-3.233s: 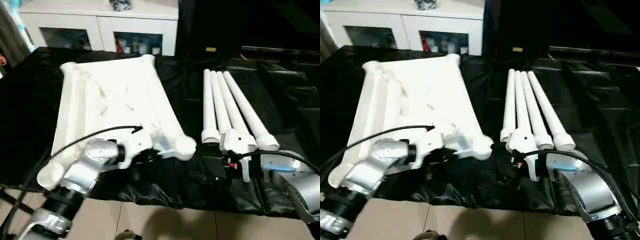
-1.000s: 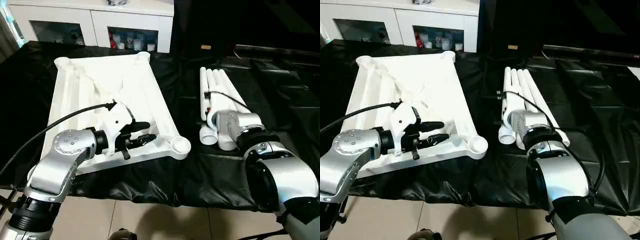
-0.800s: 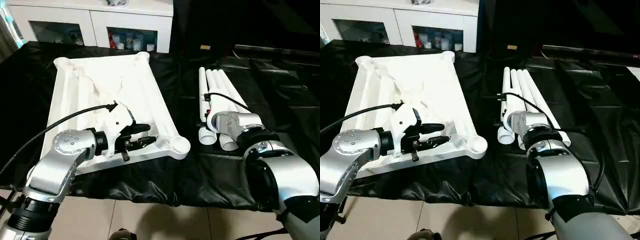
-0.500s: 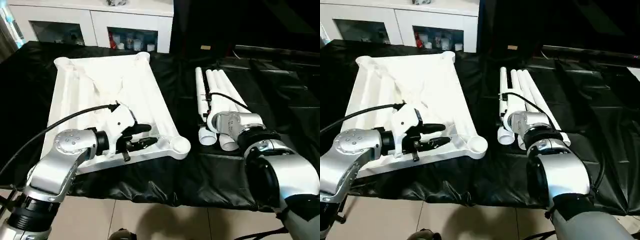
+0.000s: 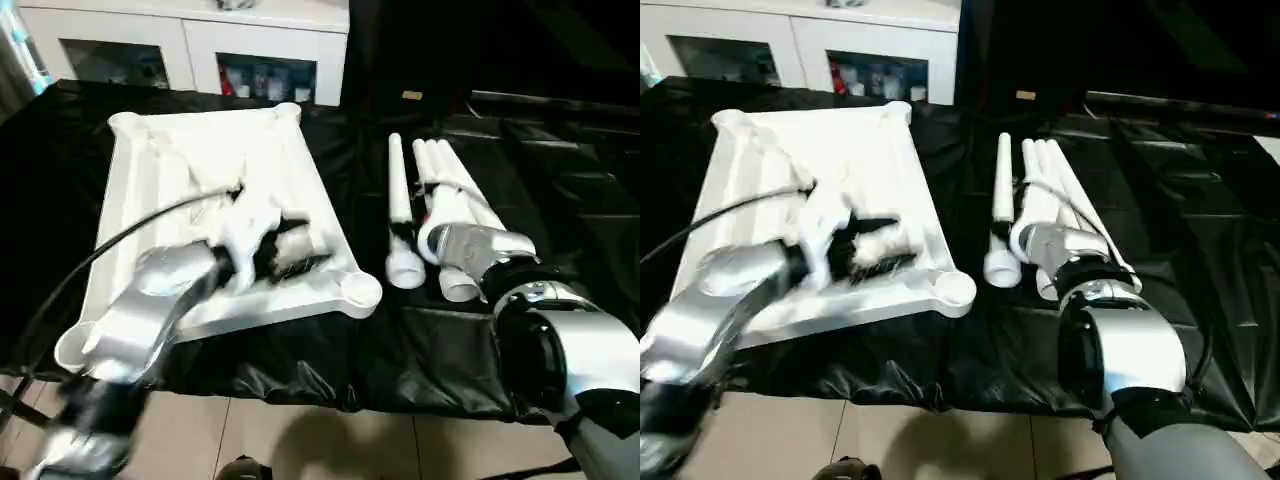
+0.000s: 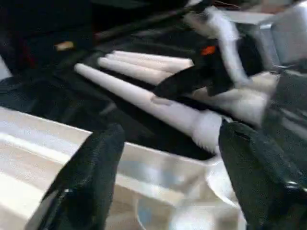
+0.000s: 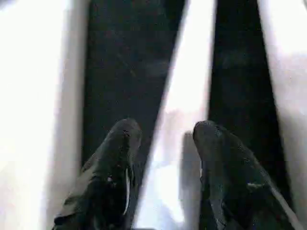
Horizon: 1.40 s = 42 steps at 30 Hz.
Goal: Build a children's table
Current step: Pick table leg
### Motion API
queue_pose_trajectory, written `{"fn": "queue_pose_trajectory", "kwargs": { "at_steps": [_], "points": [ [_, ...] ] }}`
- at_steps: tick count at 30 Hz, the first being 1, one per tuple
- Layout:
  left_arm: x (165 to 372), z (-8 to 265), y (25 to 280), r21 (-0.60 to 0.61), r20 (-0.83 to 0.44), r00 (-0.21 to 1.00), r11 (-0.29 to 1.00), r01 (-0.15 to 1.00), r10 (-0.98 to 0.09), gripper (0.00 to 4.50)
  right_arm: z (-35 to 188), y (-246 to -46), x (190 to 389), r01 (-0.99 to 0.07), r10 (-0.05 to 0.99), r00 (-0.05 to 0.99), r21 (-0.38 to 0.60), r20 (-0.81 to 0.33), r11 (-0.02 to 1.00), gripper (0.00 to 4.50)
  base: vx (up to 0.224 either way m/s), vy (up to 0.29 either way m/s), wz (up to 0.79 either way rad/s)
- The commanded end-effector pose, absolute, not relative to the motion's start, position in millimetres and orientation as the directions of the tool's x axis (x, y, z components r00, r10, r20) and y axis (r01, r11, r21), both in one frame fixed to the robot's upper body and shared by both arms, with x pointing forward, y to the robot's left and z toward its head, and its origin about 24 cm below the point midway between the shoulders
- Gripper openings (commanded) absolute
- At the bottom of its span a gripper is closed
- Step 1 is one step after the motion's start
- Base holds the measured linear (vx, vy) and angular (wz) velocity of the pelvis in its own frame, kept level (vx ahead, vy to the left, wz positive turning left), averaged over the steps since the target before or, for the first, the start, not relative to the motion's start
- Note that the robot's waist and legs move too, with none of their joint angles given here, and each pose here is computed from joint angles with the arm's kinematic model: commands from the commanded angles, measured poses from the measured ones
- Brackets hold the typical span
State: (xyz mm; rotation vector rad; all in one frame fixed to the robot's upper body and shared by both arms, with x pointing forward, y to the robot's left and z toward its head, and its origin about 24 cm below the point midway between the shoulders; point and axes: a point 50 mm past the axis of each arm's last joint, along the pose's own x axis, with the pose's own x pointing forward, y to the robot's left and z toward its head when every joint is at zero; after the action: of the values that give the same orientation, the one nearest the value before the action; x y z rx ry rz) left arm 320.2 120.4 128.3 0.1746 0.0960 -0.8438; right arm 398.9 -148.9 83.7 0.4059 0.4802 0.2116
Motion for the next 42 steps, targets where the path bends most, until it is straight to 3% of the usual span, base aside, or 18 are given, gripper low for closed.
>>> {"fn": "queue_pose_trajectory", "kwargs": {
  "at_steps": [1, 2, 3, 6, 10, 11, 14, 16, 19, 20, 24, 29, 31, 32, 35, 39, 42],
  "points": [
    [332, 134, 119, 0.093, -0.105, 0.728, 0.723, 0.685, -0.677, 3.89, 90, -158.3, 399.8, -0.141, 0.321, 0.891, 0.476, -0.322, 0.868, 1.73, 0.0, 0.0, 0.0],
    [332, 134, 119, 0.093, -0.105, 0.728, 0.723, 0.685, -0.677, 3.96, 90, -158.3, 399.8, -0.141, 0.321, 0.891, 0.476, -0.322, 0.868, 1.69, 0.0, 0.0, 0.0],
    [342, 141, 111, 0.013, -0.047, 0.754, 0.754, 0.656, -0.655, 4.0, 95, -158.7, 399.3, -0.223, 0.383, 0.89, 0.497, -0.248, 0.839, 1.6, 0.0, 0.0, 0.0],
    [350, 150, 99, -0.102, 0.009, 0.759, 0.755, 0.648, -0.651, 4.18, 97, -158.0, 395.8, -0.332, 0.473, 0.864, 0.509, -0.172, 0.794, 1.39, 0.0, 0.0, 0.0],
    [357, 151, 92, -0.11, -0.006, 0.763, 0.759, 0.642, -0.646, 4.44, 87, -159.1, 390.7, -0.362, 0.497, 0.84, 0.456, -0.219, 0.813, 1.11, 0.0, 0.0, 0.0],
    [356, 147, 92, -0.052, -0.035, 0.755, 0.755, 0.653, -0.655, 4.49, 86, -158.6, 390.3, -0.359, 0.494, 0.837, 0.447, -0.235, 0.82, 1.38, 0.0, 0.0, 0.0],
    [348, 139, 93, 0.079, -0.093, 0.705, 0.701, 0.709, -0.703, 4.5, 89, -154.9, 392.6, -0.345, 0.484, 0.839, 0.445, -0.248, 0.826, 1.49, 0.0, 0.0, 0.0],
    [342, 137, 97, 0.164, -0.129, 0.677, 0.657, 0.736, -0.725, 4.5, 91, -153.0, 395.7, -0.31, 0.448, 0.851, 0.427, -0.274, 0.85, 1.81, 0.0, 0.0, 0.0],
    [338, 134, 106, 0.282, -0.192, 0.664, 0.608, 0.742, -0.723, 4.5, 95, -148.1, 399.4, -0.285, 0.424, 0.859, 0.418, -0.288, 0.863, 1.98, 0.0, 0.0, 0.0],
    [337, 133, 111, 0.302, -0.205, 0.677, 0.612, 0.731, -0.707, 4.5, 96, -145.5, 400.8, -0.27, 0.411, 0.861, 0.415, -0.3, 0.869, 2.24, 0.0, 0.0, 0.0],
    [332, 132, 128, 0.34, -0.224, 0.701, 0.619, 0.708, -0.677, 4.5, 97, -136.6, 403.1, -0.233, 0.369, 0.859, 0.37, -0.356, 0.899, 2.51, 0.0, 0.0, 0.0],
    [308, 128, 149, 0.397, -0.301, 0.658, 0.537, 0.744, -0.69, 4.5, 95, -132.1, 404.3, -0.155, 0.265, 0.848, 0.264, -0.459, 0.952, 2.95, 0.0, 0.0, 0.0],
    [304, 127, 151, 0.395, -0.314, 0.649, 0.526, 0.753, -0.693, 4.5, 96, -131.3, 404.7, -0.152, 0.259, 0.848, 0.257, -0.463, 0.954, 3.14, 0.0, 0.0, 0.0],
    [294, 127, 155, 0.375, -0.334, 0.626, 0.51, 0.774, -0.704, 4.5, 98, -130.8, 405.8, -0.149, 0.228, 0.847, 0.197, -0.48, 0.969, 3.21, 0.0, 0.0, 0.0],
    [287, 127, 157, 0.353, -0.347, 0.616, 0.51, 0.785, -0.707, 4.5, 101, -129.1, 407.3, -0.147, 0.222, 0.853, 0.19, -0.472, 0.971, 3.49, 0.0, 0.0, 0.0],
    [276, 125, 161, 0.34, -0.388, 0.6, 0.496, 0.799, -0.7, 4.5, 93, -128.7, 402.7, -0.14, 0.181, 0.802, 0.117, -0.569, 0.983, 3.76, 0.0, 0.0, 0.0],
    [273, 125, 161, 0.332, -0.394, 0.588, 0.488, 0.807, -0.706, 4.5, 86, -128.4, 398.0, -0.126, 0.175, 0.759, 0.123, -0.627, 0.984, 3.76, 0.0, 0.0, 0.0]
  ]
}}
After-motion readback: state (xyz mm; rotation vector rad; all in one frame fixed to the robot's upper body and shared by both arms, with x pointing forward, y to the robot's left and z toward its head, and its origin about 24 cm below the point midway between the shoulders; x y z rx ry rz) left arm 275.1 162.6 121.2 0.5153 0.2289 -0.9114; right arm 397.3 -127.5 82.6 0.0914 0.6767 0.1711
